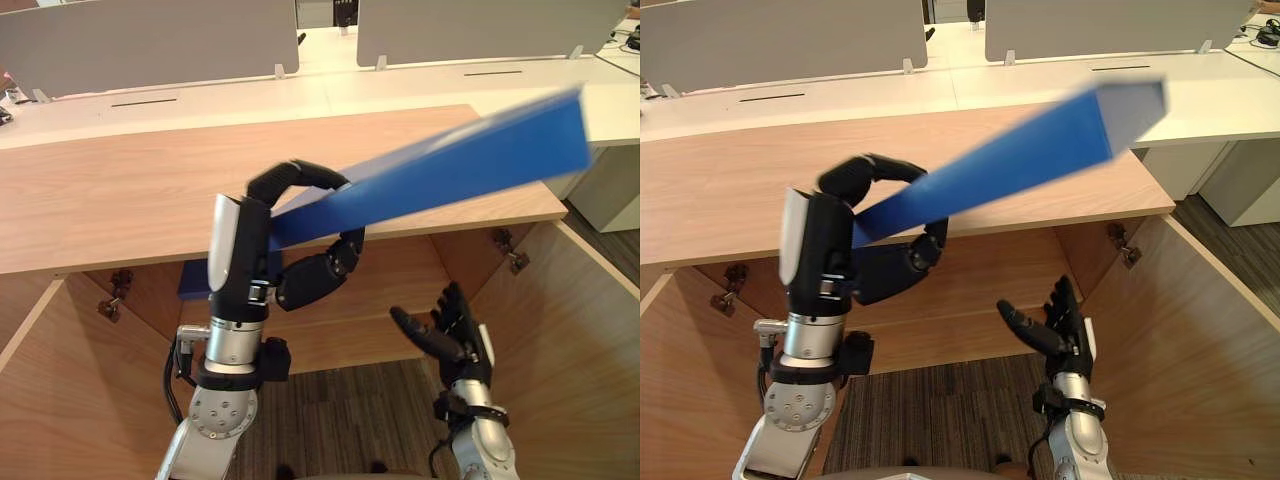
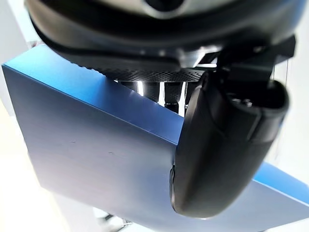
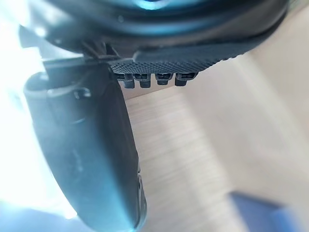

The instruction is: Walk over to the cabinet, pick up the folder, carry it to the office cabinet, place the folder inside the office cabinet, then close the office cabinet door

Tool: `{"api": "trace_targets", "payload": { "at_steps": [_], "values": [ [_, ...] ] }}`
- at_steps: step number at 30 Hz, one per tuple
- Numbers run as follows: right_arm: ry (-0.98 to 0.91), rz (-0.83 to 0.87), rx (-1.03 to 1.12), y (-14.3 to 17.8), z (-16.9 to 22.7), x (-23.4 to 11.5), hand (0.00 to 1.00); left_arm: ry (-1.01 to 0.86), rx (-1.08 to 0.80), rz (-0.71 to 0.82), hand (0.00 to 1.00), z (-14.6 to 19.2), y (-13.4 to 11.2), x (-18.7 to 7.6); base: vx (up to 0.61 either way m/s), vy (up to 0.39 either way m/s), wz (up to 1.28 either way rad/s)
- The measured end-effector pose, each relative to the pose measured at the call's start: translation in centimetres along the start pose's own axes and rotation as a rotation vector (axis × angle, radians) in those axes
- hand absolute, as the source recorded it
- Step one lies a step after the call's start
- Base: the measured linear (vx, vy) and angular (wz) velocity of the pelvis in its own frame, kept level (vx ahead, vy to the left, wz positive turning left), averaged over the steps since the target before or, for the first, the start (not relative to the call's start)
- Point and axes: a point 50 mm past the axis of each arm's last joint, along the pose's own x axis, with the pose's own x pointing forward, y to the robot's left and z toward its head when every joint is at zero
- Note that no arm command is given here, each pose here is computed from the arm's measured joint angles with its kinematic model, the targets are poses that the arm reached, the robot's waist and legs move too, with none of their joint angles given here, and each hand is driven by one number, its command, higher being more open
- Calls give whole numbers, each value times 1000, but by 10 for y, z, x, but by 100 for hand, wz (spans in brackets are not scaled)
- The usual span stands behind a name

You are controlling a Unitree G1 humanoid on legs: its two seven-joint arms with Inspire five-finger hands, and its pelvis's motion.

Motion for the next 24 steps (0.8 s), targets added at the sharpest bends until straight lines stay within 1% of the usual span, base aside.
{"api": "trace_targets", "payload": {
  "at_steps": [1,4,5,7,9,11,14,17,18,19,21,22,24],
  "values": [
    [-63,19,5,4,14,2,100,-5,-93,18,0,5,5,0,-15,-12,-6],
    [-207,58,23,12,45,3,100,-5,-253,46,0,14,17,-4,-6,-5,-2],
    [-258,76,39,14,55,3,100,8,-324,58,0,13,20,-5,0,0,0],
    [-342,121,45,21,71,7,100,39,-401,78,0,10,25,-9,-20,-17,-6],
    [-389,168,51,26,81,11,100,68,-467,84,0,8,26,-13,-14,-11,-8],
    [-440,237,38,32,93,19,100,115,-574,71,0,3,26,-17,-6,-6,-3],
    [-476,337,-14,42,104,28,100,174,-659,41,0,-6,24,-23,0,0,0],
    [-493,444,-90,50,113,37,100,313,-753,-10,0,-24,17,-36,-10,-15,3],
    [-489,463,-117,51,114,42,100,383,-796,-30,0,-31,14,-44,-13,-20,6],
    [-483,463,-131,50,113,45,100,413,-820,-36,0,-34,13,-48,-10,-16,9],
    [-431,468,-171,43,108,55,100,522,-869,-49,0,-45,11,-60,-11,-24,10],
    [-404,479,-176,42,105,58,0,559,-887,-52,0,-48,12,-65,-7,-22,6],
    [-359,496,-206,39,99,61,0,621,-914,-57,0,-53,13,-73,-2,-22,8]
  ]
}}
